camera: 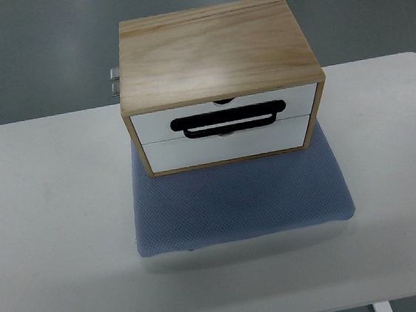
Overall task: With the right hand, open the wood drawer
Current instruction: 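Move the right hand over the box and down to the upper drawer handle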
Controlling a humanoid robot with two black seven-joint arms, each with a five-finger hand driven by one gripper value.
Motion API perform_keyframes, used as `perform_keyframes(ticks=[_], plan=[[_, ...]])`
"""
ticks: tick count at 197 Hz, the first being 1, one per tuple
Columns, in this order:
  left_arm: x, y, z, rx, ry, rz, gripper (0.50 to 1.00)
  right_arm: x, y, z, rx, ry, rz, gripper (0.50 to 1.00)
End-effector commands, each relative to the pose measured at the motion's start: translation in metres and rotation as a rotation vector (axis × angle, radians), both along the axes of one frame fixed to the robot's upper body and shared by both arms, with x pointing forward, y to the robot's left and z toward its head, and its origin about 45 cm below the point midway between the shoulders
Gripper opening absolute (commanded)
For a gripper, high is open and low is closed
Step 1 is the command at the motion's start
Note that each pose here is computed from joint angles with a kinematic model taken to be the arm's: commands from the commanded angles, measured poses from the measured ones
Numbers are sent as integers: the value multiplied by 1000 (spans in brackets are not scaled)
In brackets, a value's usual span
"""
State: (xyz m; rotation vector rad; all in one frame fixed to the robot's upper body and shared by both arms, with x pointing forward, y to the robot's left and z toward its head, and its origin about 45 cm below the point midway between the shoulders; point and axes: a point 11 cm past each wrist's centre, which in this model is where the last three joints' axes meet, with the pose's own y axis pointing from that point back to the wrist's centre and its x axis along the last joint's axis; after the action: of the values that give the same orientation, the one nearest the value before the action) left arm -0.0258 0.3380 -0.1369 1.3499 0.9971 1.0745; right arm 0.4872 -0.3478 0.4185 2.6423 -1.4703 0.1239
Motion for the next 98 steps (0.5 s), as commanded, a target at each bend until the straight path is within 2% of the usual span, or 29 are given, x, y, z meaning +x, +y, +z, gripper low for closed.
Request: perform_keyframes(ticks=[1, 52, 98], plan=[[0, 0, 0, 0, 0, 0, 1000, -10, 27, 20, -83, -4, 142, 944], [0, 0, 0, 0, 0, 0, 1000, -30, 83, 46, -281, -51, 336, 944], [0, 0, 0, 0, 0, 0, 1000, -61, 134, 39, -426, -39, 518, 944]])
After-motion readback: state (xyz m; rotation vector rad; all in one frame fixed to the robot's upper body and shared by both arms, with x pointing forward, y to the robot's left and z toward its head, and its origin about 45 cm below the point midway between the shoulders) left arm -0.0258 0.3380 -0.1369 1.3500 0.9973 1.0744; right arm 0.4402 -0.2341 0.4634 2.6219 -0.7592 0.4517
